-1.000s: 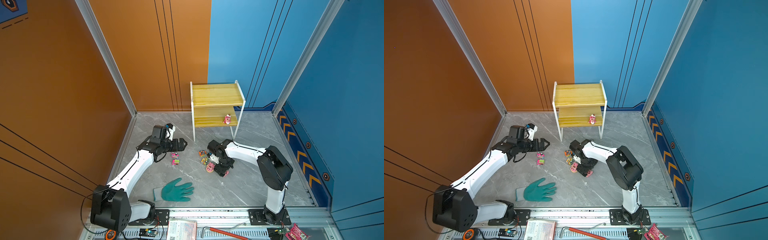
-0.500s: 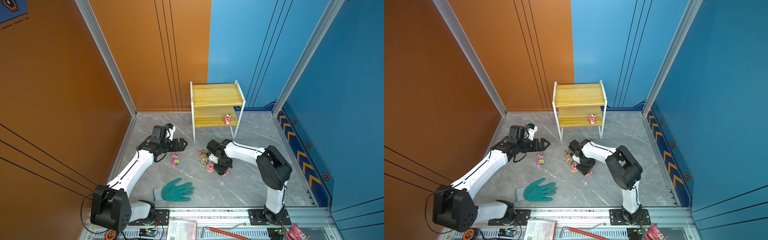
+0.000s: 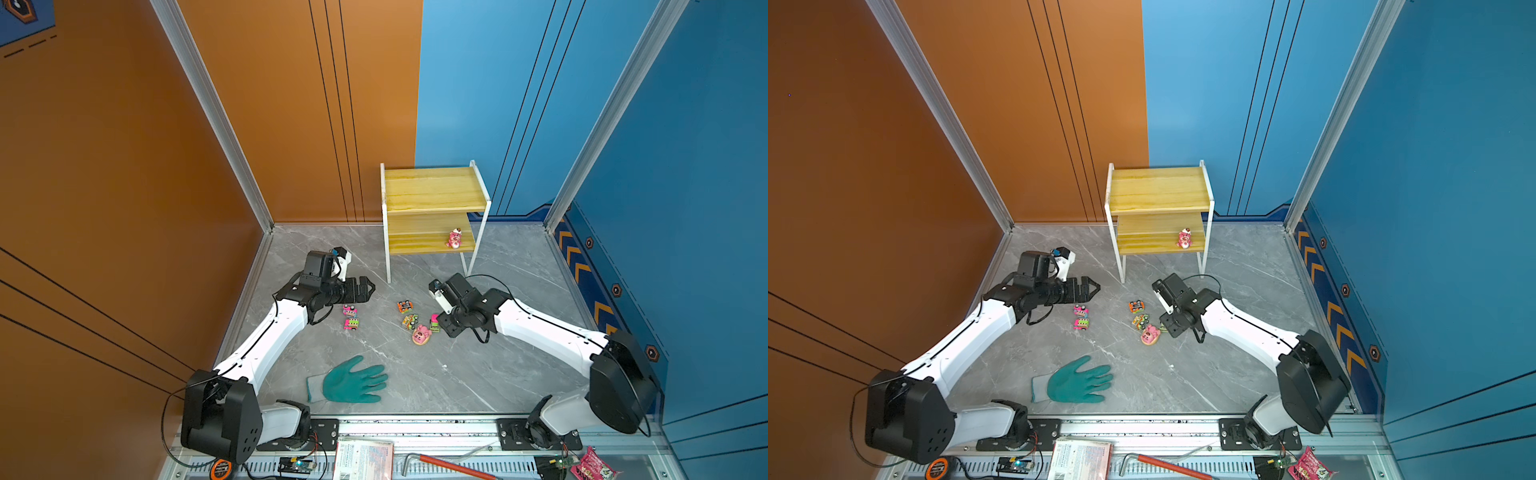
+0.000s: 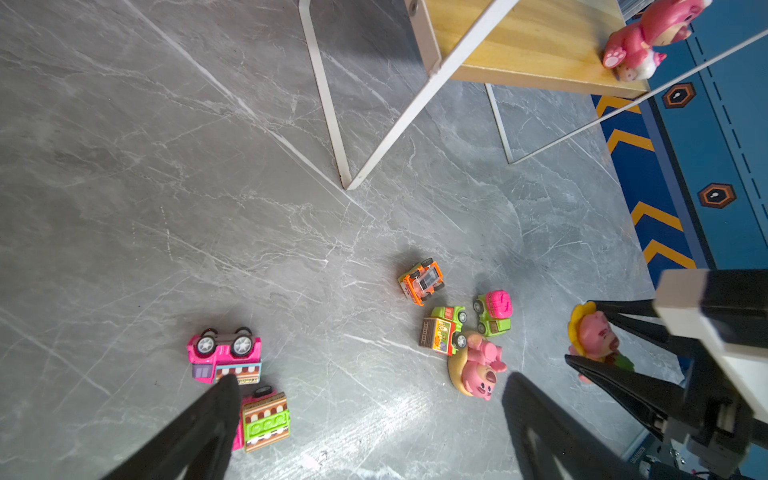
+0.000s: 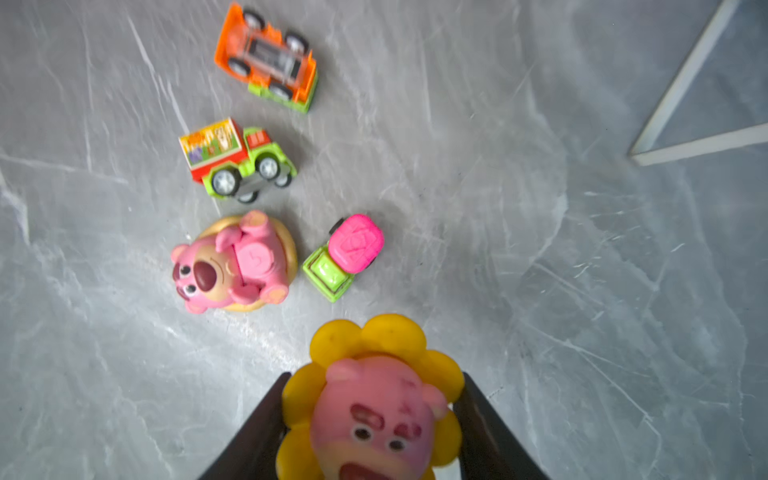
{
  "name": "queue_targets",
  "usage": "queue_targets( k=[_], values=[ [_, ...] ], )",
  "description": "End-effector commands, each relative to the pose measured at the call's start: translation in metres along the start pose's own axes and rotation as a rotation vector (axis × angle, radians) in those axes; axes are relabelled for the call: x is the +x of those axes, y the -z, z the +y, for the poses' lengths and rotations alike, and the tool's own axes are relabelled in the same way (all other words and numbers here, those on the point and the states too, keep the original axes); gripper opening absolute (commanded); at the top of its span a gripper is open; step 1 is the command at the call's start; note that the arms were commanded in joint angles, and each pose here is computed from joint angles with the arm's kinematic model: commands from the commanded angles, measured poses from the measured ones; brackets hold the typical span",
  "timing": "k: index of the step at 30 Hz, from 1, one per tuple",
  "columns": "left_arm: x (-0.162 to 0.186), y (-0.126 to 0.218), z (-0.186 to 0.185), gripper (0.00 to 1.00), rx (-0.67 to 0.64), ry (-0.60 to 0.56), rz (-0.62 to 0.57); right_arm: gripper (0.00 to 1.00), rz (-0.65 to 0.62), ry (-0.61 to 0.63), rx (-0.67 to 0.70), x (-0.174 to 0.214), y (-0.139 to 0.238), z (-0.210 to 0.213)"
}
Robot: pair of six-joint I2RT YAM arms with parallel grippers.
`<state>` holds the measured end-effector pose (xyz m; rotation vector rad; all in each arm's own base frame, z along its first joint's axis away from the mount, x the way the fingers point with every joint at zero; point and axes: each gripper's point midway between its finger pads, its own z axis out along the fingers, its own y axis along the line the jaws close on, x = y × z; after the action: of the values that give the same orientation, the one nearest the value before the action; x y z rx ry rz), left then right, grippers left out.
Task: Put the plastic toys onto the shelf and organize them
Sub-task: 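Lift the sunflower bear with the right gripper toward the lower shelf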
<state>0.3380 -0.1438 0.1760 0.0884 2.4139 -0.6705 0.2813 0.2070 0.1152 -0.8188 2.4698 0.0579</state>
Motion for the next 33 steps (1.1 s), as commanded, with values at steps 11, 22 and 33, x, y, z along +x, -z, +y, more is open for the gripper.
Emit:
queue_targets(
  k=[11,22,33],
  values=[
    [0.0,0.006,-0.016,0.99,0.024,-0.031,-0.014,0.36,-0.597,-0.333,0.16,-0.036,0.046,-0.045],
    [-0.003,0.01,-0.019,1.0,0.025,-0.039,-0.032,0.36,-0.799,-0.365,0.221,-0.072,0.065,-0.053],
    [-0.019,0.023,-0.002,1.0,0.016,0.05,-0.085,0.36,-0.876,-0.329,0.29,-0.15,0.064,-0.054]
  ],
)
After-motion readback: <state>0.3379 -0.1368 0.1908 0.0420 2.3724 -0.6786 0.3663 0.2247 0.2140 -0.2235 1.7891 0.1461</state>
